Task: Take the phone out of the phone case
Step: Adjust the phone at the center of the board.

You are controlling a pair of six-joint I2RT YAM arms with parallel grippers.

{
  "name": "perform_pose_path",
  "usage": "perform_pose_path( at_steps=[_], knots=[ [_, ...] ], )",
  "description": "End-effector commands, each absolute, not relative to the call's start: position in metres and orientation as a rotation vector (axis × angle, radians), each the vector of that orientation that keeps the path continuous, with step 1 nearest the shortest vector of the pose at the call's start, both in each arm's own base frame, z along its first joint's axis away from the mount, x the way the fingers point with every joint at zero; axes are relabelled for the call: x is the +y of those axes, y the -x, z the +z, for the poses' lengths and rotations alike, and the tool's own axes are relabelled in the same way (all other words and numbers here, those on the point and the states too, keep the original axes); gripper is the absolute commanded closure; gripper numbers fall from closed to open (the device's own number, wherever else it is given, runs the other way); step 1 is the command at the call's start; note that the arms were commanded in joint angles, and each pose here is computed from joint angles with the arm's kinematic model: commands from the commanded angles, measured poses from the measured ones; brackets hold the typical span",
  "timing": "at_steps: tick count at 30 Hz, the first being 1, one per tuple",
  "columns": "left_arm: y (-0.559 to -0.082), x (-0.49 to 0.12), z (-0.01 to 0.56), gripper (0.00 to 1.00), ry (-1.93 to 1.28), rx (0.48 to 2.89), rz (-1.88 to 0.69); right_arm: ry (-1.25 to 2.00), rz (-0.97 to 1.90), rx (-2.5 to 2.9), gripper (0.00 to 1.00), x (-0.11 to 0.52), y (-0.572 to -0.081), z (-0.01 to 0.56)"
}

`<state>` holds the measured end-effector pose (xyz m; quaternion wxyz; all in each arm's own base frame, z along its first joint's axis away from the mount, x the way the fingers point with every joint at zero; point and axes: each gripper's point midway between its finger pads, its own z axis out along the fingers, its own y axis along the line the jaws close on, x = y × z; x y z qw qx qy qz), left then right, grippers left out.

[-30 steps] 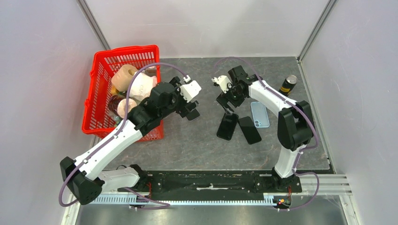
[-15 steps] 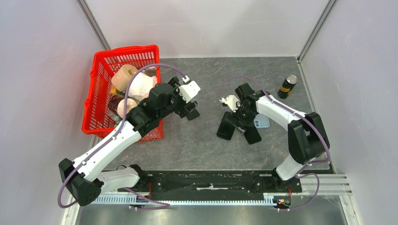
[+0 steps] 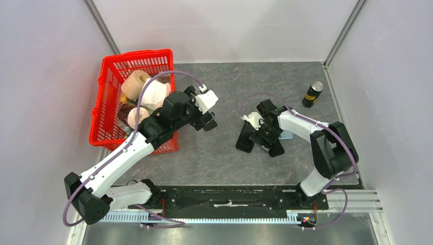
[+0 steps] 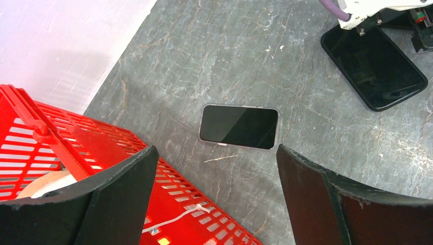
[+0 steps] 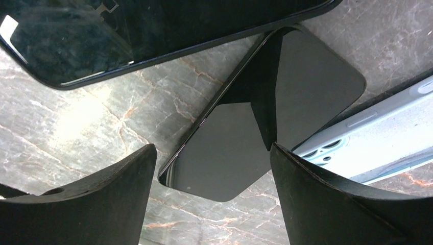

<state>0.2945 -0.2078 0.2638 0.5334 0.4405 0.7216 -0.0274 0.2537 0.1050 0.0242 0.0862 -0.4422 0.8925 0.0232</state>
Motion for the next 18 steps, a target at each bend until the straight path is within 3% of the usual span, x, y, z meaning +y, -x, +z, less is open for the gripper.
perform_pose_path(
  at_steps=[1,18],
  knots=[
    [-0.293,-0.207,0.272,0.07,-1.028,1.691,-0.075,1.272,0.037,2.650,0.12,0.107,-0.268,0.018],
    [-0.294,-0.204,0.267,0.07,-1.033,1.693,-0.051,1.164,-0.069,2.661,0.39,0.116,-0.316,0.000]
  ],
)
